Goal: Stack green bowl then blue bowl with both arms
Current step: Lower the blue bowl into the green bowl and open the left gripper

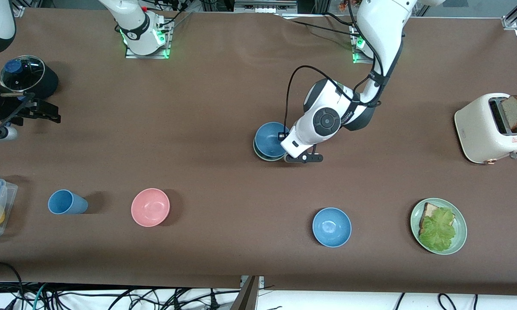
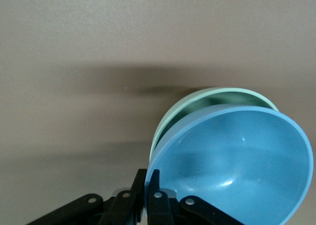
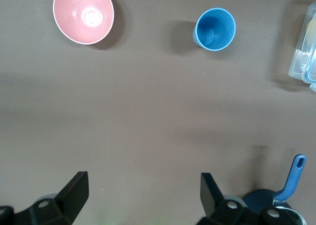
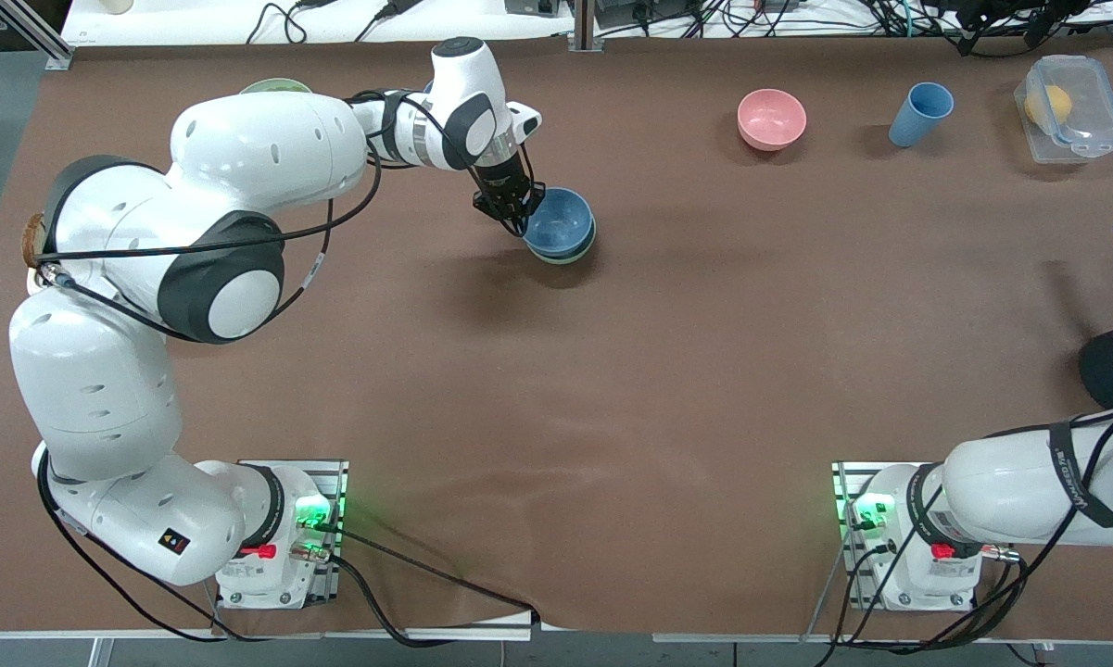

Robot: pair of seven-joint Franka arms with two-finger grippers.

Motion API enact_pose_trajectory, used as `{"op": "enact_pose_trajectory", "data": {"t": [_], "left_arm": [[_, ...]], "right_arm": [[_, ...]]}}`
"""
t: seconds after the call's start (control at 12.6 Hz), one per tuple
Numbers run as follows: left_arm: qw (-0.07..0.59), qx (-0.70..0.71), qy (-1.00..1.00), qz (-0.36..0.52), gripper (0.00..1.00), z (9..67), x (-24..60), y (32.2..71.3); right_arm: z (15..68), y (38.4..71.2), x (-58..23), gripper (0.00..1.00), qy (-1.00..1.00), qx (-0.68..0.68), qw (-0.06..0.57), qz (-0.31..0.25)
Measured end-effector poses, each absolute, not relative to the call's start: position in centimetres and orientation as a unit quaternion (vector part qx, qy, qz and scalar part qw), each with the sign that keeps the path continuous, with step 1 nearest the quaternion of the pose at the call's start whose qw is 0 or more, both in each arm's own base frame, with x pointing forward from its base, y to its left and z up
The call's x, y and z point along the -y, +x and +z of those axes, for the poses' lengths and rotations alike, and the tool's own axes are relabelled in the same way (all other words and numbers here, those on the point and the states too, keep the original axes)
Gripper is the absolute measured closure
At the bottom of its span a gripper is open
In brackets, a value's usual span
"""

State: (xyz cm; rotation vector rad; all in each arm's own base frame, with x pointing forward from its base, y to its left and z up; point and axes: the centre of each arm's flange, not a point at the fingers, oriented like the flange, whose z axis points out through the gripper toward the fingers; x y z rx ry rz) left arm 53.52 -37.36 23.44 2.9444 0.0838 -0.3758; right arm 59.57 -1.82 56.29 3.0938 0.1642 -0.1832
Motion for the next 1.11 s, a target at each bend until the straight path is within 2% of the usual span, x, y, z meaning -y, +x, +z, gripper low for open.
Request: {"op": "enact_pose_trajectory", "data": {"t": [0.4, 0.48, 0.79, 1.11], "left_arm": [[0.087, -0.027, 0.988, -0.125, 0.94, 23.2, 37.6, 53.5], [0.087, -0.027, 0.988, -0.125, 0.88, 23.2, 37.6, 53.5], [0.093, -0.026, 0.989, -0.116, 0.47, 24.1, 37.9, 54.0], [0.127, -0.05, 0.989, -0.047, 0.03, 30.5, 35.5, 57.1]], "right_arm": [[56.3, 59.6, 1.8, 0.0, 0.997, -0.053, 0.019, -0.058], [56.3, 59.6, 1.9, 0.0, 0.997, -0.053, 0.019, -0.057], [56.3, 59.6, 1.9, 0.0, 0.997, -0.052, 0.019, -0.057], [56.4, 59.6, 1.9, 0.0, 0.997, -0.052, 0.019, -0.056]]}}
